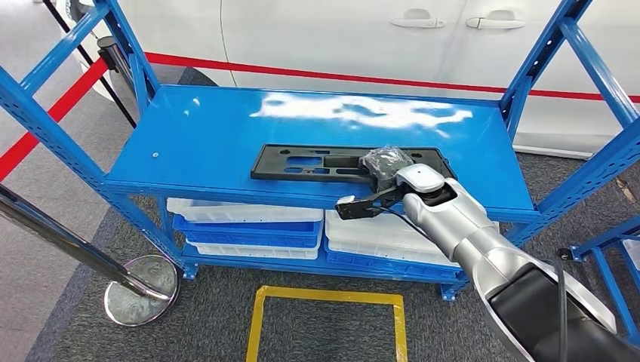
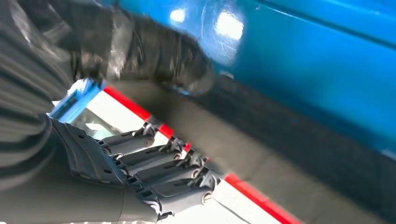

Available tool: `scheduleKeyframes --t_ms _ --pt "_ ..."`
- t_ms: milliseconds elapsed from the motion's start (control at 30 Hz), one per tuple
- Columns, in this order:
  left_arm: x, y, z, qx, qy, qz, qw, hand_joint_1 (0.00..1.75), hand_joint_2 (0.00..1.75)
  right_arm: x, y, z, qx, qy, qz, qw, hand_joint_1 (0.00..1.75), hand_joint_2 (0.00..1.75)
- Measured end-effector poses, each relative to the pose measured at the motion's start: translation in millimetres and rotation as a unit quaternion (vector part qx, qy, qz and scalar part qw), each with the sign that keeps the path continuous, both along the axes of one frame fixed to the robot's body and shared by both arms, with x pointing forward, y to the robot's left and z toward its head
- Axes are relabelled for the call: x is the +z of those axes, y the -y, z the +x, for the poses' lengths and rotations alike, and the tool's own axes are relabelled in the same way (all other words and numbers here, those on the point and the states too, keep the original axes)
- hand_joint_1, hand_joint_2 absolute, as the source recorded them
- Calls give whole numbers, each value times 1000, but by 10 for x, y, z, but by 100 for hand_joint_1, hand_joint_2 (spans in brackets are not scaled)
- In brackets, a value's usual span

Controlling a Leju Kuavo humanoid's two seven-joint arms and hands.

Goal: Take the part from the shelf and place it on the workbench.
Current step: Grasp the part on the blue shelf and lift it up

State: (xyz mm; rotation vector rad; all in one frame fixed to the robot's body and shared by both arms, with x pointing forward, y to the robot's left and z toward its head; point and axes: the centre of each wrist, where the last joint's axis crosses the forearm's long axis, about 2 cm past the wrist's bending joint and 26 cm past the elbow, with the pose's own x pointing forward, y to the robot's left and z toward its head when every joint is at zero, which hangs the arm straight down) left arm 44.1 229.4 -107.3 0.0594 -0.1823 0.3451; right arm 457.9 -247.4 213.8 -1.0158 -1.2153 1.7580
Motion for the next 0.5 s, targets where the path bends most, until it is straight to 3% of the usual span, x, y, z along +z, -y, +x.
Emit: scheduleKeyframes --t_ms 500 --pt "5 31 13 -11 1 -2 1000 0 0 -93 116 -75 4 2 -11 1000 175 175"
